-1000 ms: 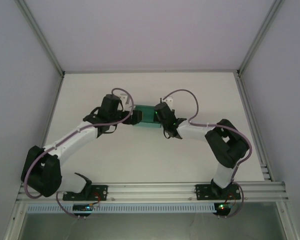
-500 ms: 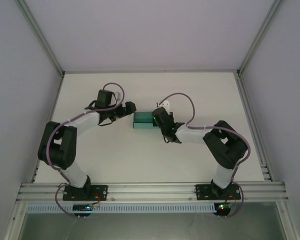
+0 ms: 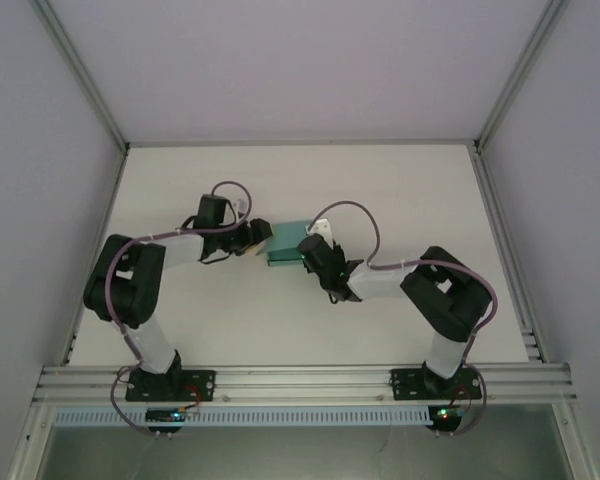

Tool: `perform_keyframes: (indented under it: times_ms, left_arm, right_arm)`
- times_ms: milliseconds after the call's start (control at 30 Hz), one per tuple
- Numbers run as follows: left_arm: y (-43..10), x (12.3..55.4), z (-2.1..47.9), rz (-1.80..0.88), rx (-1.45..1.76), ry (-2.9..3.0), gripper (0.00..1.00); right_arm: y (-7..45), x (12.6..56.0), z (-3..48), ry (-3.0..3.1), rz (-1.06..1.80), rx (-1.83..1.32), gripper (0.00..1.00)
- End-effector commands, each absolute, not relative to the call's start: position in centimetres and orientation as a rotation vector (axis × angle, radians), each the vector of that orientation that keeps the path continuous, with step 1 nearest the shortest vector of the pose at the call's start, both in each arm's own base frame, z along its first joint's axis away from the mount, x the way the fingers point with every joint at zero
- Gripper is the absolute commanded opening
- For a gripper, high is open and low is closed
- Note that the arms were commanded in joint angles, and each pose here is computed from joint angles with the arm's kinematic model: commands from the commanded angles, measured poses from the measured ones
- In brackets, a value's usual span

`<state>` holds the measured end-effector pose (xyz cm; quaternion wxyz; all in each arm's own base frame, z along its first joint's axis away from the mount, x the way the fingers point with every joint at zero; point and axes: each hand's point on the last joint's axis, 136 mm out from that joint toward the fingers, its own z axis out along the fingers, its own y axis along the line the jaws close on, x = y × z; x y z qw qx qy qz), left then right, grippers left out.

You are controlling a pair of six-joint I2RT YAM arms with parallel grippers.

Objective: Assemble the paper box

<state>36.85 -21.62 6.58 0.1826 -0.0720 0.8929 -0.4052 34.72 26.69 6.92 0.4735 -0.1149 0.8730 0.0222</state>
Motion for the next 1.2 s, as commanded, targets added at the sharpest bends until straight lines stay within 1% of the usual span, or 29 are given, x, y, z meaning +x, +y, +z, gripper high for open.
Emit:
perform_keyframes:
  times_ms: [0, 133, 233, 333, 433, 567, 667, 733, 833, 967, 1167]
  left_arm:
    - [-21.7, 36.2, 5.1, -1.134, -0.198, 2.557, 0.58]
    - [-22.1, 36.0, 4.5, -1.155, -0.190, 2.562, 0.54]
    - [-21.8, 36.2, 3.6, -1.113, -0.193, 2.584, 0.52]
    - [-21.5, 36.3, 3.0, -1.073, -0.200, 2.600, 0.48]
    - [-21.3, 36.6, 2.4, -1.050, -0.203, 2.612, 0.45]
    - [-21.3, 36.8, 1.5, -1.061, -0.199, 2.625, 0.38]
    - [-21.3, 36.9, 1.0, -1.096, -0.213, 2.625, 0.30]
    - [-21.2, 36.9, 0.8, -1.118, -0.214, 2.618, 0.28]
    - [-20.9, 36.8, 0.5, -1.147, -0.226, 2.611, 0.21]
    - [-20.6, 36.8, 0.2, -1.216, -0.272, 2.600, 0.17]
    - [-20.2, 36.7, -0.4, -1.248, -0.305, 2.586, 0.16]
  right_arm:
    - [26.3, 34.0, 8.1, 2.144, 0.060, -0.326, 0.39]
    - [26.0, 33.3, 9.2, 2.156, 0.075, -0.337, 0.49]
    - [25.8, 32.3, 9.9, 2.189, 0.095, -0.359, 0.55]
    - [25.1, 30.4, 9.8, 2.264, 0.134, -0.352, 0.61]
    - [24.2, 29.3, 9.8, 2.289, 0.173, -0.356, 0.77]
    - [23.1, 29.5, 10.4, 2.294, 0.219, -0.336, 0.99]
    - [22.9, 30.5, 11.2, 2.314, 0.327, -0.296, 0.99]
    - [23.0, 31.5, 11.6, 2.345, 0.432, -0.278, 0.99]
    - [22.8, 33.3, 12.4, 2.391, 0.572, -0.216, 0.99]
    - [22.0, 35.5, 11.7, 2.506, 0.703, -0.057, 1.00]
    - [24.4, 37.3, 10.0, 2.581, 0.876, -0.027, 0.99]
